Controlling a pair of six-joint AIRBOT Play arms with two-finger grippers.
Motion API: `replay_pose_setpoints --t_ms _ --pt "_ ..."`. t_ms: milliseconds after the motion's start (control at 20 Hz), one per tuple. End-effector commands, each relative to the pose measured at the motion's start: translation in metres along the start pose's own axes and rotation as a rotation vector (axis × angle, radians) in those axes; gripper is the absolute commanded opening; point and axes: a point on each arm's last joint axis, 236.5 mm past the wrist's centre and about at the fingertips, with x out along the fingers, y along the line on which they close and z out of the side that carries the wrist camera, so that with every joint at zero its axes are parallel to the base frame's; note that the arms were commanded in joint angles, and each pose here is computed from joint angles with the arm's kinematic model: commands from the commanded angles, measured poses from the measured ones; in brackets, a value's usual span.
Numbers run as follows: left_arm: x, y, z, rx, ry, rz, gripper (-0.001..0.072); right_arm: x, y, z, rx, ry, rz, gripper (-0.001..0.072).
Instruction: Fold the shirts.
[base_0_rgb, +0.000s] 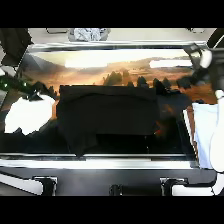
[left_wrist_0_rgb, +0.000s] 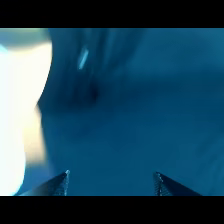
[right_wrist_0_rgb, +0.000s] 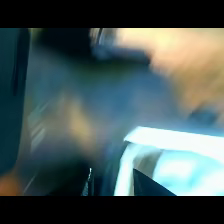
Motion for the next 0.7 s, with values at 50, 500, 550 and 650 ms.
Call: replay_pose_setpoints --t_ms 50,500,550,650 --pt "0.049 0.034 -0.116 -0.091 0.189 -0.006 0.0584 0.008 0.062 -0.082 -0.015 0.198 0.488 0.0441" --pt "0.115 0.039 -0.119 -0.173 0.058 -0.051 0.0583 0.047 0.095 -0.112 -0.008 0.285 0.544 0.0445" --pt "0.117 0.036 -0.115 -0.169 0.042 -0.051 0.0583 0.051 0.098 -0.116 -0.006 0.293 0.549 0.0445" --pt "0.123 0.027 -0.113 -0.181 0.040 -0.058 0.0459 0.059 0.103 -0.125 0.001 0.313 0.558 0.0443"
